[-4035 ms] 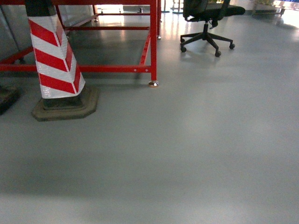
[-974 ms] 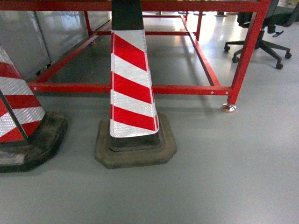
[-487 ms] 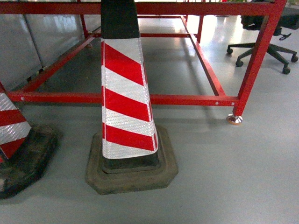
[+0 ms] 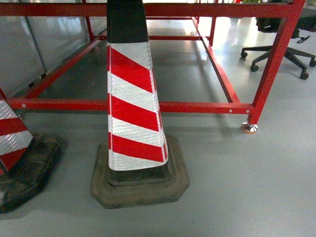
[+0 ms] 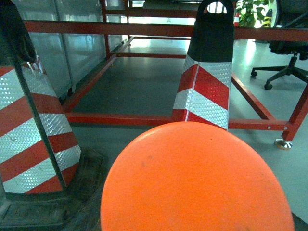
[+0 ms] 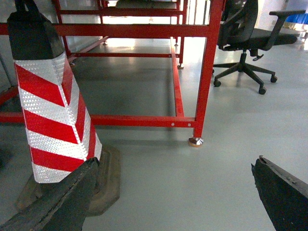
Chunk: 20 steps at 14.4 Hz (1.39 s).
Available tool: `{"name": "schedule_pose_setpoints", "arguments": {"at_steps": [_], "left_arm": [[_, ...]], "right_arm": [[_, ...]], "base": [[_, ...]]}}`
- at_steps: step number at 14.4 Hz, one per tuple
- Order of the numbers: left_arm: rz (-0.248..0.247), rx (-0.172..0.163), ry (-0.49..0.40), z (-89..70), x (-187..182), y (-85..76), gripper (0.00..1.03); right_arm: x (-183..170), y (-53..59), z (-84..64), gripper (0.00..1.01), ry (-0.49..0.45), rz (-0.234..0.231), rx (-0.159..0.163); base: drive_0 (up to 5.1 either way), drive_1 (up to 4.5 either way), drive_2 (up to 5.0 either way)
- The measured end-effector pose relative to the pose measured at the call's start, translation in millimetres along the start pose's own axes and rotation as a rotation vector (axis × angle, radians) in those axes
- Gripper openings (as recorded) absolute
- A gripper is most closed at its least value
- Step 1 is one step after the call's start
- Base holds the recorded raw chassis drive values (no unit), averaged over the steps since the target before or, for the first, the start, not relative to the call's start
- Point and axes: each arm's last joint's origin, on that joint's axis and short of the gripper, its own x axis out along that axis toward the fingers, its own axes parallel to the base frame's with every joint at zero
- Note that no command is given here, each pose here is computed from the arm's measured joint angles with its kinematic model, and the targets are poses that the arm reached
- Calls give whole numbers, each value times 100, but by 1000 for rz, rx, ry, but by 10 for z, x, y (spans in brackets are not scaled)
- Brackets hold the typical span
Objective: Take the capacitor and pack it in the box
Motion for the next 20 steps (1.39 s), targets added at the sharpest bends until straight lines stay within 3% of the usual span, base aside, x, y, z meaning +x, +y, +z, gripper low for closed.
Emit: {"name": "schedule_pose_setpoints", "arguments": {"at_steps": [20], "left_arm": [[-1, 11, 0, 0, 0, 0, 44]], "right_arm": [[0, 0, 2, 98, -2, 0, 0]], "base": [[0, 0, 0]]}}
